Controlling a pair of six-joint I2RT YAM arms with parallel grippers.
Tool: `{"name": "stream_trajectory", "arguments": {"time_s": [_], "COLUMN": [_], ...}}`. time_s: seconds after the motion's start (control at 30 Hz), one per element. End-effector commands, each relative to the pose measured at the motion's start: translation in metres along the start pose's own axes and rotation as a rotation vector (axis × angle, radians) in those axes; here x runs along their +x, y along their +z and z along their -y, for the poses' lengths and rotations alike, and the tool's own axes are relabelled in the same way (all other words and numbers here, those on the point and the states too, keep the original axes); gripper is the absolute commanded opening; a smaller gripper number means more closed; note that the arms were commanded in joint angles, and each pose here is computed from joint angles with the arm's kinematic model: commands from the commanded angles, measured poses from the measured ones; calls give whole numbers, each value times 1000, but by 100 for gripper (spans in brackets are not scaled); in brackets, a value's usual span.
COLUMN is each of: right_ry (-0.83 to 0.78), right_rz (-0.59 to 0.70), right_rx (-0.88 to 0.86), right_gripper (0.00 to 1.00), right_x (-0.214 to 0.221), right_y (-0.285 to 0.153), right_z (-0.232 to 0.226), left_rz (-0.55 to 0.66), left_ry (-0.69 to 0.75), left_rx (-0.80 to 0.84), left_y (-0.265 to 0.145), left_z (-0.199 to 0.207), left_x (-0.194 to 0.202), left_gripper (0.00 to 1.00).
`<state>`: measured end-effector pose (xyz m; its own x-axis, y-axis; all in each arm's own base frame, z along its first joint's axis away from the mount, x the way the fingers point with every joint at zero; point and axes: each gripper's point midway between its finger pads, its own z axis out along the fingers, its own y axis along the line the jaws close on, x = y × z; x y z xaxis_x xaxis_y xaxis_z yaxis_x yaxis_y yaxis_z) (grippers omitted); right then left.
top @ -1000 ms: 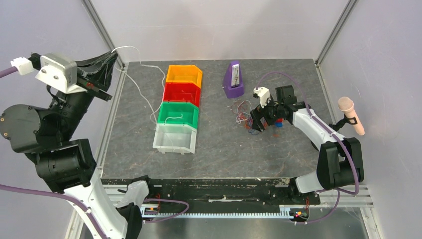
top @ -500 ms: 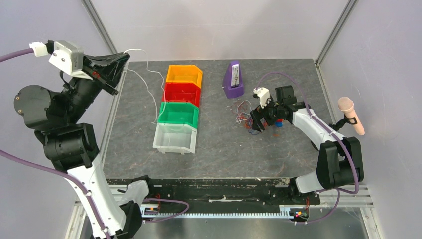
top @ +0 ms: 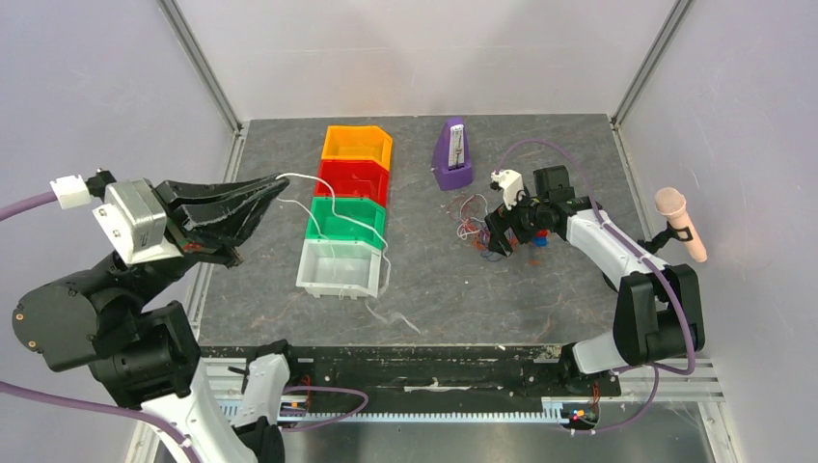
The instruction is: Untangle the cables
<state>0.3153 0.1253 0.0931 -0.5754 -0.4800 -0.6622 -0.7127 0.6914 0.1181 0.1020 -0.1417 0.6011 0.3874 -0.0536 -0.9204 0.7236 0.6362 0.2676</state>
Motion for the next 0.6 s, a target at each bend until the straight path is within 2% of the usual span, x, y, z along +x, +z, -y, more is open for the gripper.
{"name": "stream_trajectory", "arguments": {"time_s": [0.0,0.17,0.27,0.43,0.5,0.57], "right_ry": [-12,-5,-6,1,2,1], "right_rz": [38,32,37,42,35,28], "right_rx": [4,0,3,2,1,4], "right_gripper": [98,98,98,98,98,98], "right_x": [-14,-12,-14,-16,-14,-12], "right_y": [-3,-1,-1,0,1,1], "right_z": [1,1,2,3,2,3], "left_rz": [-38,-22,-73,-228,-266,-267], "left_ry": [-117,-251,-401,-316,-343,-363], "left_rx": [10,-36,-19,-18,-3,41], "left_y": [1,8,6,-24,-30,-32], "left_z": [-4,-22,-23,-2,6,17], "left_x": [19,22,53,137,152,149], "left_gripper": [2,2,2,2,2,2]}}
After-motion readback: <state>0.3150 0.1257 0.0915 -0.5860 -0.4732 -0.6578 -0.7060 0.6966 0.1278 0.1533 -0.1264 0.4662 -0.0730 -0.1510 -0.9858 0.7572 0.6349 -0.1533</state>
